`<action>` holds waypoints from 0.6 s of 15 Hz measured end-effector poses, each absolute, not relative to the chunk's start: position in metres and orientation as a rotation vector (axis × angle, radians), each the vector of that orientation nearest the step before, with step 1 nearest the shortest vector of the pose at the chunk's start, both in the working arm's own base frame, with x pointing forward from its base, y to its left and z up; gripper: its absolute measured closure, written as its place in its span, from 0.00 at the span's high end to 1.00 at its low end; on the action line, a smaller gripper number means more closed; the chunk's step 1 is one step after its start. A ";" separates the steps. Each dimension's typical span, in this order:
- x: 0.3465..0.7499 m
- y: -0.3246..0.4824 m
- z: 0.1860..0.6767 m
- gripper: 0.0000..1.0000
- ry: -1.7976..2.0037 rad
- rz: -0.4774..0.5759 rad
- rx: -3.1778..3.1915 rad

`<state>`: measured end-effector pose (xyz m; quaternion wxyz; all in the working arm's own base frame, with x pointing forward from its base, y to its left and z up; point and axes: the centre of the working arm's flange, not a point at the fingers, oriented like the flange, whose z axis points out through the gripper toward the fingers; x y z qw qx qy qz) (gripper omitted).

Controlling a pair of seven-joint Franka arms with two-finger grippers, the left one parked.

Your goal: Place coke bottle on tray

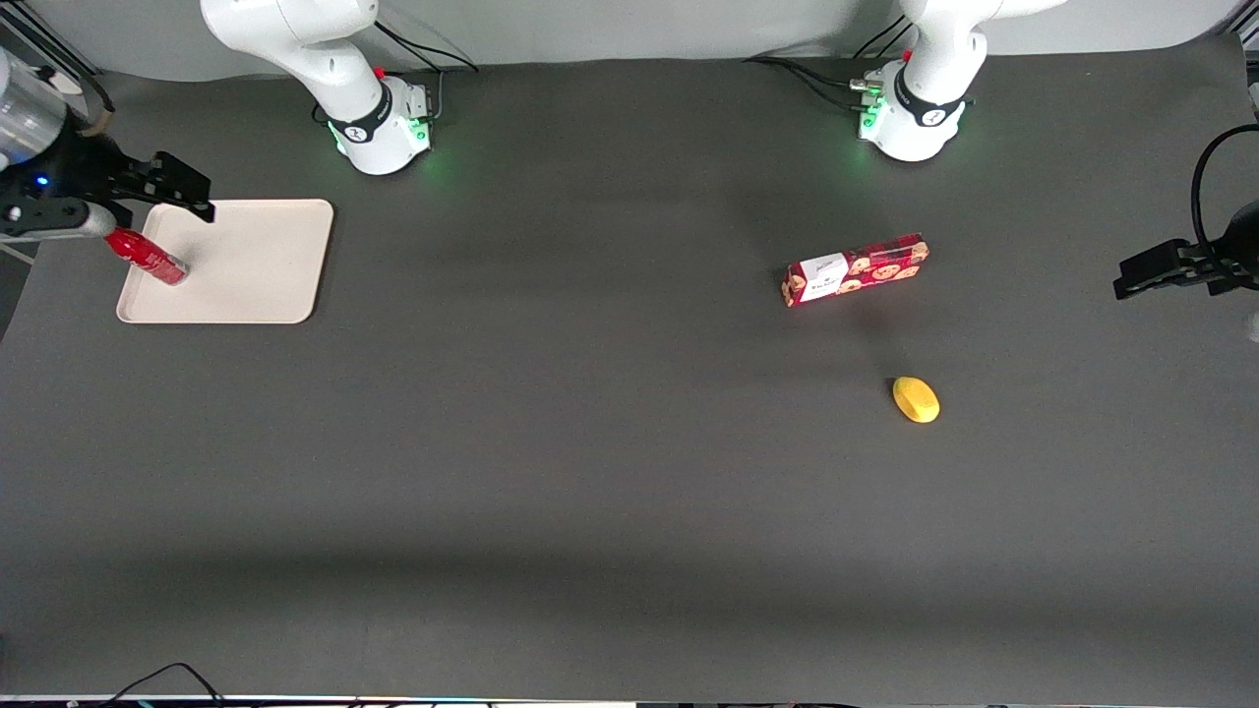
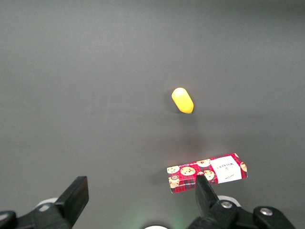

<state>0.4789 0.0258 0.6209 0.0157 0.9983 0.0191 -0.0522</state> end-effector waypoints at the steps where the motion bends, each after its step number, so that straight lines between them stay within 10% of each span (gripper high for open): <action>1: 0.484 0.031 0.617 1.00 0.055 -0.172 3.105; 9: 0.509 0.030 0.614 1.00 0.035 -0.172 3.101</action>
